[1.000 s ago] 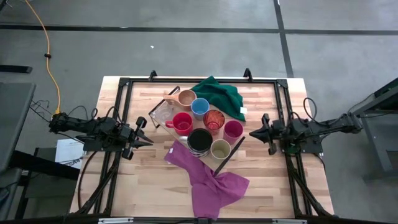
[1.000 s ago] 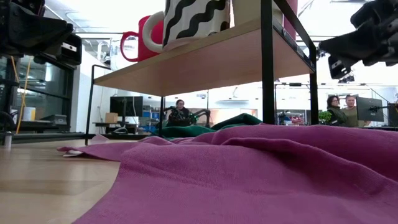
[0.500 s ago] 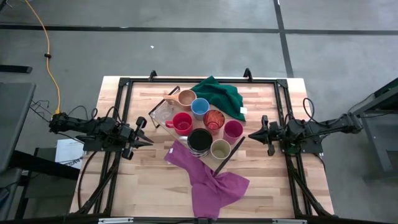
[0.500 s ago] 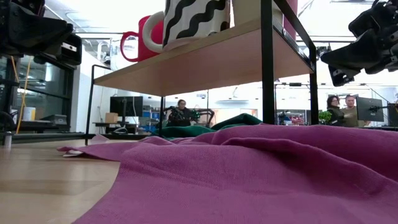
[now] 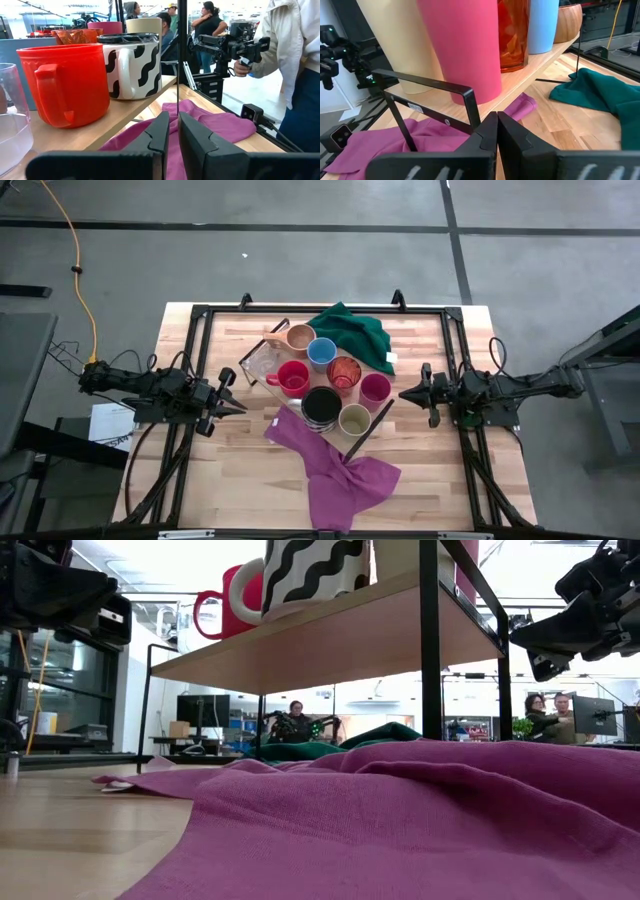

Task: Stack small to large cups/mugs on shelf
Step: Return to Home Position

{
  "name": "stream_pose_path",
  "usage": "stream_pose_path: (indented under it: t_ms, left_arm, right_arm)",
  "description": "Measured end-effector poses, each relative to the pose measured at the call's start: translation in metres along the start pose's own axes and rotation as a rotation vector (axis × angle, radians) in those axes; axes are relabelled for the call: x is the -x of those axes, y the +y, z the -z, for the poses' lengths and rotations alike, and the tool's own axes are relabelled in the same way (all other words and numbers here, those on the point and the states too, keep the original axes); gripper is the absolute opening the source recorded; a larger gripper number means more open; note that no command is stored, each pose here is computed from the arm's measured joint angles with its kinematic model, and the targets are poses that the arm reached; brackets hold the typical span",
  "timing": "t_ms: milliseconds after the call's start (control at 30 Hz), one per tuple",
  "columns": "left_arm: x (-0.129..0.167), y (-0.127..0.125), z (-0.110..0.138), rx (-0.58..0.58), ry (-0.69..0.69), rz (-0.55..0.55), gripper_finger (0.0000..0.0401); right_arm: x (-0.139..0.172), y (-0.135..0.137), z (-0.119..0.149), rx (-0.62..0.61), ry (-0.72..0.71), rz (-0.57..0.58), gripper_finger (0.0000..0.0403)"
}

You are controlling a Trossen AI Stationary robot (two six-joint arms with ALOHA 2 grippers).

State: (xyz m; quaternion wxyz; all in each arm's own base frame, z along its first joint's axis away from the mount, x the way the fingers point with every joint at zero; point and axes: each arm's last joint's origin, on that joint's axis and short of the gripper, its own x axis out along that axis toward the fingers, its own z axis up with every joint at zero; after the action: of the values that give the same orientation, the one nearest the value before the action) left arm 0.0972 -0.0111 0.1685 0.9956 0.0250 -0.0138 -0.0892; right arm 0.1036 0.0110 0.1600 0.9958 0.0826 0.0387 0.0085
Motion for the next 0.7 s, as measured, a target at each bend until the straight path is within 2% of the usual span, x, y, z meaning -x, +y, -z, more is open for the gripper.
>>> stream_pose_path:
  t_ms: [700]
  left_arm:
    - [0.0000, 0.0000, 0.0001, 0.000, 0.000, 0.000, 0.0031]
  right_arm:
    - [0.0000, 0.0000, 0.0000, -0.007, 0.000, -0.001, 0.0000]
